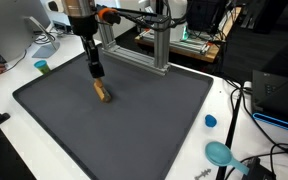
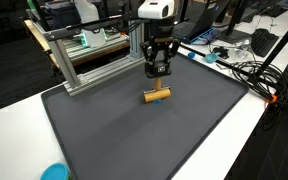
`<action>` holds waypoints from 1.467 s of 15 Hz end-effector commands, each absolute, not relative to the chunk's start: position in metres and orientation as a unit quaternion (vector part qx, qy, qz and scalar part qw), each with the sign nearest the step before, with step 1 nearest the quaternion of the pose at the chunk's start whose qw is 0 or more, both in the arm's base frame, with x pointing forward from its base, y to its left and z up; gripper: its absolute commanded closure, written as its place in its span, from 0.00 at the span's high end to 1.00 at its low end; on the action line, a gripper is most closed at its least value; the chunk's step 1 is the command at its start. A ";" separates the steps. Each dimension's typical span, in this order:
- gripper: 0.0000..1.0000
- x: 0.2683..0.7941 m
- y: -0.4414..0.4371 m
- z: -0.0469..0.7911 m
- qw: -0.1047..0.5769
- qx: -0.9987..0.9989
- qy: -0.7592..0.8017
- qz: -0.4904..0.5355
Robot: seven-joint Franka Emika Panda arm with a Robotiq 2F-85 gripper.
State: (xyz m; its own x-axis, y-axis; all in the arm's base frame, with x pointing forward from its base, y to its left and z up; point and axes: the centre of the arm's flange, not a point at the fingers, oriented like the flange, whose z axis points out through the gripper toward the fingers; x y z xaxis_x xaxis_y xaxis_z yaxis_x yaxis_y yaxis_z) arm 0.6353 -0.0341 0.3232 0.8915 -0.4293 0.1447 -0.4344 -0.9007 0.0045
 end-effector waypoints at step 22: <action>0.22 0.661 -0.050 0.324 0.017 0.955 -0.275 0.112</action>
State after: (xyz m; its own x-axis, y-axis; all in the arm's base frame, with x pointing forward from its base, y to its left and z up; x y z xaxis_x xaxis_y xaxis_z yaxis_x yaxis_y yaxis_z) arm 0.6591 -0.0512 0.3107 0.8560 -0.4918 0.1591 -0.5011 -0.8651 0.0216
